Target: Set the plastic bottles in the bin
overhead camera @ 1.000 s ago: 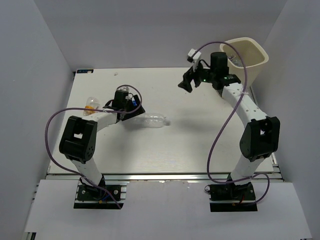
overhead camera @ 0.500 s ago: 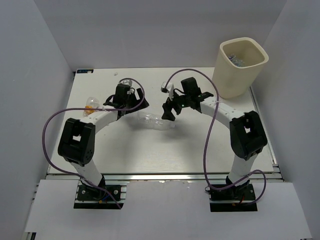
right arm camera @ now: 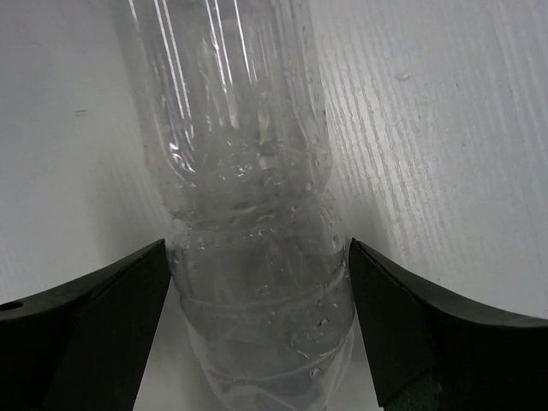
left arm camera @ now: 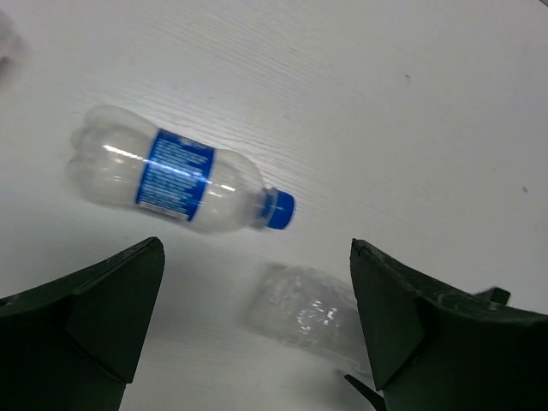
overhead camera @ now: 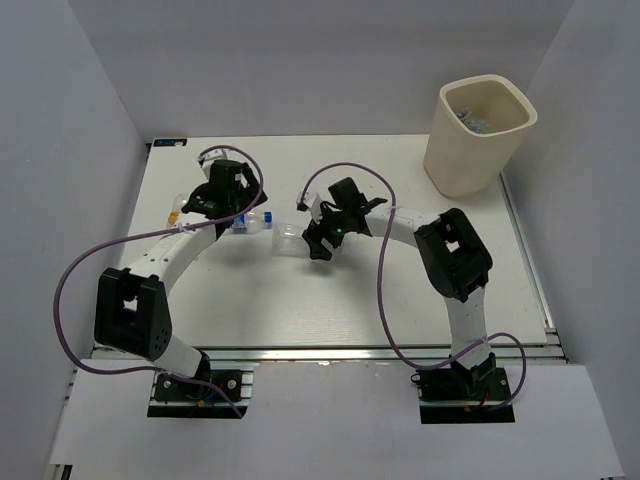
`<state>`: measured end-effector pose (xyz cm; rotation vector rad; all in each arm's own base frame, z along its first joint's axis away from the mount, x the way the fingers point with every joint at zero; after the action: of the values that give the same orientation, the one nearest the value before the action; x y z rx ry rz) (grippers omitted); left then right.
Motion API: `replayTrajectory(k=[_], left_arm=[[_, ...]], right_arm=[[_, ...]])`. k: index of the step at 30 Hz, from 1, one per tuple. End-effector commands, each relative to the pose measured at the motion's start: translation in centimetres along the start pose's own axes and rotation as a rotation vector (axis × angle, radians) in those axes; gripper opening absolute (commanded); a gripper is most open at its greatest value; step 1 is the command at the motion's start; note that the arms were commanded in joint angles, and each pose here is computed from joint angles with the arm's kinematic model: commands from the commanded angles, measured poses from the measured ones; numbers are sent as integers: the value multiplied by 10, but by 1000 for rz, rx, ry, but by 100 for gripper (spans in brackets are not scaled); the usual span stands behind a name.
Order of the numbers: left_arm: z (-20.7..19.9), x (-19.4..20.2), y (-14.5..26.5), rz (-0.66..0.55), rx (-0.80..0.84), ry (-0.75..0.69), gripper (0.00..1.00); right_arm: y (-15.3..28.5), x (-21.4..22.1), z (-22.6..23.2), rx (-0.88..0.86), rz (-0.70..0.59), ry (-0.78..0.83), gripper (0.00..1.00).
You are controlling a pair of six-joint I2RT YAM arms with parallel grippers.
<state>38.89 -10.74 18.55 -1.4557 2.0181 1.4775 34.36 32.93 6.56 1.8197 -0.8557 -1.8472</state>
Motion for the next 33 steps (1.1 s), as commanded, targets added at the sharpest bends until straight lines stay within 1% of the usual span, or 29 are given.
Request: replayTrajectory(k=[1, 4, 5, 6, 7, 8, 10, 11, 12, 13, 16, 17, 18, 19, 20, 21, 22, 23, 24, 25, 27, 28, 29, 30, 31, 32, 33], left_arm=[[27, -18, 12, -82, -157, 79, 98], [34, -12, 10, -75, -180, 99, 98], [36, -11, 9, -72, -183, 100, 98], [36, -11, 9, -71, -184, 105, 98], [36, -11, 9, -72, -185, 107, 98], [36, -10, 9, -71, -187, 109, 98], [40, -6, 8, -63, -199, 120, 98], [42, -4, 7, -59, -203, 132, 98], [43, -2, 6, -59, -211, 138, 98], [44, 0, 6, -57, -217, 144, 98], [50, 5, 4, -52, -239, 166, 98], [51, 6, 3, -54, -240, 173, 98], [51, 8, 2, -55, -238, 190, 98], [56, 13, 0, -50, -248, 197, 98], [55, 13, -1, -57, -243, 205, 98], [57, 16, -4, -51, -246, 212, 98], [56, 16, -5, -52, -248, 215, 98], [57, 16, -7, -54, -256, 220, 98], [58, 17, -8, -58, -264, 222, 98], [60, 18, -11, -54, -273, 225, 98], [59, 20, -14, -52, -268, 240, 98], [60, 22, -17, -45, -270, 243, 98], [59, 23, -18, -40, -270, 247, 98], [60, 24, -19, -36, -272, 249, 98], [60, 26, -20, -33, -274, 252, 98], [61, 27, -21, -31, -278, 254, 98], [61, 27, -22, -29, -282, 253, 98]], right_arm=[[-2, -15, -12, 81, -18, 34, 87], [2, -14, -17, 144, -19, 7, 72], [5, -20, -19, 170, -43, 23, 59], [7, -11, -16, 186, -29, 14, 52], [22, -26, -19, 229, -73, 35, 45], [29, -30, -20, 255, -88, 36, 33], [55, -47, -25, 342, -142, 52, 30], [79, -59, -35, 412, -179, 47, 29], [91, -64, -41, 450, -195, 38, 28], [113, -68, -57, 511, -218, 22, 27], [174, -86, -89, 657, -279, -31, 27], [212, -93, -114, 751, -317, -54, 27], [238, -97, -126, 817, -349, -97, 27], [271, -89, -146, 901, -359, -129, 27], [301, -102, -158, 977, -400, -126, 28], [321, -96, -172, 1071, -389, -152, 28], [349, -88, -188, 1176, -384, -171, 30], [371, -88, -203, 1276, -381, -190, 31], [385, -85, -212, 1321, -381, -197, 31], [404, -72, -224, 1367, -369, -223, 33], [423, -69, -247, 1408, -381, -238, 38], [435, -56, -257, 1433, -369, -270, 40], [440, -52, -270, 1456, -370, -282, 41], [443, -47, -277, 1460, -364, -291, 44], [448, -42, -283, 1468, -363, -292, 55], [431, -28, -292, 1435, -320, -325, 64], [452, -19, -297, 1478, -317, -329, 73]])
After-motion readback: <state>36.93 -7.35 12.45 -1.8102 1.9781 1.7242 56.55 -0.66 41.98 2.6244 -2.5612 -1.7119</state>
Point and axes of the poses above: each gripper's point midway between its finger pads, its own y axis back along the fingers, its own z axis along the line the jaws close on, x = y × z, the point moved 4 cm from there along y, back along the fingers, and after that the axes turned 10 degrees about y, right-handed, at the moved point
